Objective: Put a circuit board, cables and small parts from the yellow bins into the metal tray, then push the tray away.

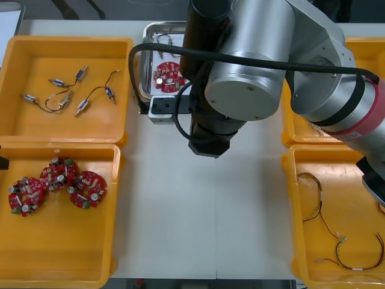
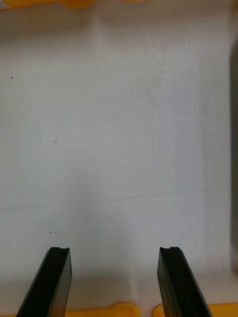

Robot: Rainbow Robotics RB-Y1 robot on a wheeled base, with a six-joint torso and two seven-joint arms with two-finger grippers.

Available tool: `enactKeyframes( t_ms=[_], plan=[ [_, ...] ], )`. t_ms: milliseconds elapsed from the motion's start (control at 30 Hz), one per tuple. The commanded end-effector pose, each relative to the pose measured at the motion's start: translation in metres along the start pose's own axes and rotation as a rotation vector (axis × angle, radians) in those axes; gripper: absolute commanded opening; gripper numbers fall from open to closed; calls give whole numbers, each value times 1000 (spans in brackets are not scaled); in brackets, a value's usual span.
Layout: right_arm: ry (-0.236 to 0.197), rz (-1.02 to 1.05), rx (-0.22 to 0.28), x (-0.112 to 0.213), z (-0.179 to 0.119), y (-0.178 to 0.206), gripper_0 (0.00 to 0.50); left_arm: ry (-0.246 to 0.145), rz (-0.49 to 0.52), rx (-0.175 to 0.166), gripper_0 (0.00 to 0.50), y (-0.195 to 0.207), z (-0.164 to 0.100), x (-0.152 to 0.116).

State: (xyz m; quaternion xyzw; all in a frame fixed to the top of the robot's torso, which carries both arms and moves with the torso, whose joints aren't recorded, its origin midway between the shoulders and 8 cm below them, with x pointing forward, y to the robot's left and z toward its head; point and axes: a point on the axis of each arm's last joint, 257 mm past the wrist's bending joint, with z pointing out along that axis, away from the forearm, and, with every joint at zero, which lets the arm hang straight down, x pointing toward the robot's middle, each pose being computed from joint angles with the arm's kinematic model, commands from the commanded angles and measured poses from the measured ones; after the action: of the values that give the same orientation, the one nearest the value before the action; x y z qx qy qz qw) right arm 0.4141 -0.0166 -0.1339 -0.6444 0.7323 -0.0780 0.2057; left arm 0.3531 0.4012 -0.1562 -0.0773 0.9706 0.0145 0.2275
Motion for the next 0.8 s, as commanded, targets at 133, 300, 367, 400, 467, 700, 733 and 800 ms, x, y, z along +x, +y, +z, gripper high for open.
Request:
enactKeyframes(
  t_ms=[133, 300, 367, 400, 467, 700, 733, 800],
  plan=[
    [-36, 288, 24, 31, -20, -6, 500, -71, 30, 11, 500, -6, -13, -19],
    [-85, 436, 50, 50, -31, -10, 500, -71, 30, 11, 500, -6, -13, -19],
    [-106, 505, 55, 61, -37, -14, 500, -71, 30, 11, 500, -6, -13, -19],
    [-112, 522, 54, 63, -38, -14, 500, -71, 30, 11, 500, -6, -13, -19],
    [-128, 600, 45, 77, -43, -16, 500, -71, 30, 11, 500, -6, -13, -19],
    [-150, 839, 31, 129, -52, -27, 500, -71, 30, 11, 500, -6, -13, -19],
    [-146, 882, 37, 141, -53, -29, 500, -71, 30, 11, 500, -6, -13, -19],
    [-136, 938, 54, 162, -55, -33, 500, -71, 30, 11, 500, -6, -13, -19]
  ],
)
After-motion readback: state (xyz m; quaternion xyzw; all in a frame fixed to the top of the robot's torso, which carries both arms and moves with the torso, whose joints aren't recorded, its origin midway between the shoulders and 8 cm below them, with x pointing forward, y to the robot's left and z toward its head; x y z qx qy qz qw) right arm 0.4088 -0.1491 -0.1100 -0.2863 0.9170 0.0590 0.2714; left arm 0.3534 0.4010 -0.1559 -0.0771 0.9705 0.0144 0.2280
